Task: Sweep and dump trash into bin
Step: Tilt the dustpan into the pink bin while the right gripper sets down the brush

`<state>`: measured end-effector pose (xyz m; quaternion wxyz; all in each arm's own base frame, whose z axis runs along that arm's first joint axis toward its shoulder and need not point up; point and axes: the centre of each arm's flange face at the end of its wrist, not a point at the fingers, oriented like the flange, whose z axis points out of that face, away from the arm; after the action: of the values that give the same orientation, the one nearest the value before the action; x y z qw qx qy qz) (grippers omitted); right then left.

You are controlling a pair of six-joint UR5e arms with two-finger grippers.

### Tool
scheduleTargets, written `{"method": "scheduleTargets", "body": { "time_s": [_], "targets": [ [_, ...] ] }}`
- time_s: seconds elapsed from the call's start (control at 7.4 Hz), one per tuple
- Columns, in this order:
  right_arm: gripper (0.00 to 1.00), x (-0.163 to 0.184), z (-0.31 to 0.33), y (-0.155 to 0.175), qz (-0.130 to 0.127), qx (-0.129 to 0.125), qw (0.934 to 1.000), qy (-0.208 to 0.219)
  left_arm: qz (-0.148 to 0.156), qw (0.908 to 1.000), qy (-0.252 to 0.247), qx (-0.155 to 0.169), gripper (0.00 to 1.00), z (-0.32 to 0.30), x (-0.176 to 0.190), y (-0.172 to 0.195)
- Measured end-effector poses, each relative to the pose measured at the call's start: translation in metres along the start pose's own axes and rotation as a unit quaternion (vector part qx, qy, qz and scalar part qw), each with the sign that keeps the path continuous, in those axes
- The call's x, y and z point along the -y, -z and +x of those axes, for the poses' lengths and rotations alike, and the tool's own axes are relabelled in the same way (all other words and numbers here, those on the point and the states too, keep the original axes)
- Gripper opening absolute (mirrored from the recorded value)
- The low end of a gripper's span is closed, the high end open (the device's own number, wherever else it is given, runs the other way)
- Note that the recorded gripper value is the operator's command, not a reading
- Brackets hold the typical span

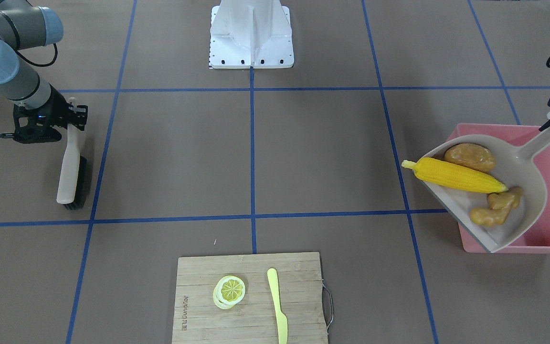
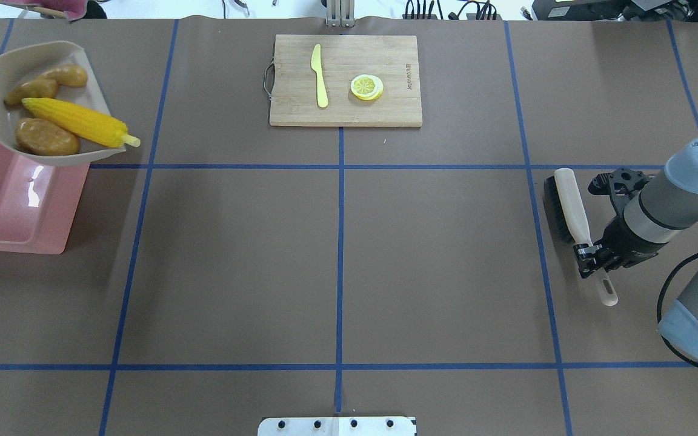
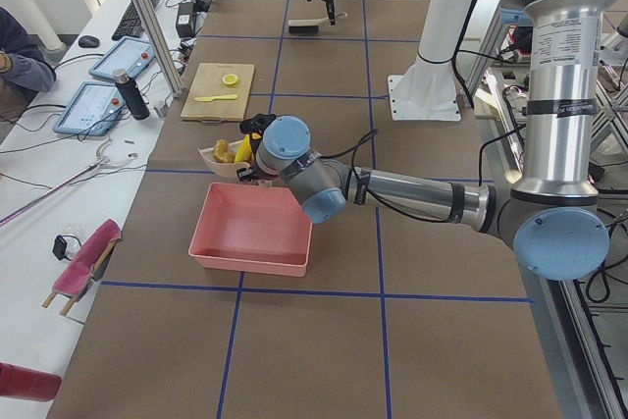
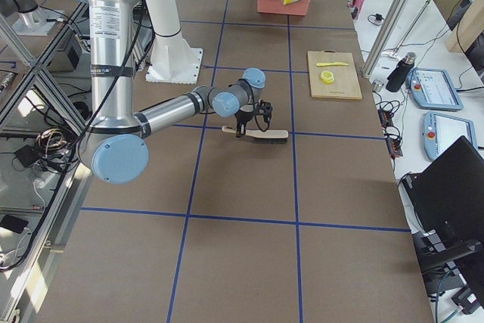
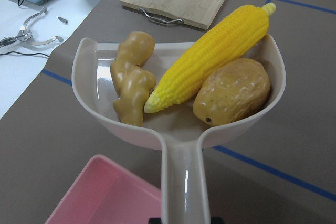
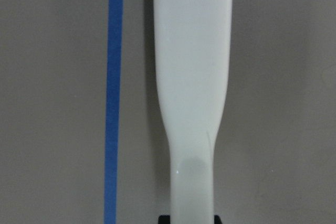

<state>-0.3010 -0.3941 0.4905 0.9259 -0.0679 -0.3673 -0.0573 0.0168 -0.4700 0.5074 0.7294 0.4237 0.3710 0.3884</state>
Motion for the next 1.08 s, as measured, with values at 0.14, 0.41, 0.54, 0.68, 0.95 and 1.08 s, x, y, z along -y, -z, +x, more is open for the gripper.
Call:
{"method": "scheduleTargets", "body": {
  "time_s": [0.14,0.41,0.54,0.68,0.95,1.08],
  "targets": [
    [0.75,0.000,0.000,0.000,-0.001,0.000,1.0000,0.000,-0.013,0.9998,-0.012,-0.003,0.00,0.004,-0.021,0.016],
    [1.00,0.000,-0.001,0.001,0.000,0.001,1.0000,0.000,-0.040,0.9978,-0.049,-0.019,0.00,-0.002,-0.054,0.054],
    [1.00,0.000,-0.001,0.001,0.000,0.002,1.0000,0.000,-0.049,0.9969,-0.057,-0.021,0.00,-0.009,-0.071,0.071],
    [1.00,0.002,0.000,0.005,0.004,0.003,1.0000,-0.001,-0.062,0.9962,-0.058,-0.019,0.00,-0.016,-0.089,0.085],
    [1.00,0.017,0.007,0.033,0.033,0.013,0.9993,-0.014,-0.100,0.9929,-0.065,-0.008,0.00,-0.028,-0.120,0.101],
    [1.00,0.032,0.016,0.060,0.062,0.020,0.9975,-0.025,-0.121,0.9899,-0.073,0.004,0.00,-0.034,-0.124,0.108]
  ]
}}
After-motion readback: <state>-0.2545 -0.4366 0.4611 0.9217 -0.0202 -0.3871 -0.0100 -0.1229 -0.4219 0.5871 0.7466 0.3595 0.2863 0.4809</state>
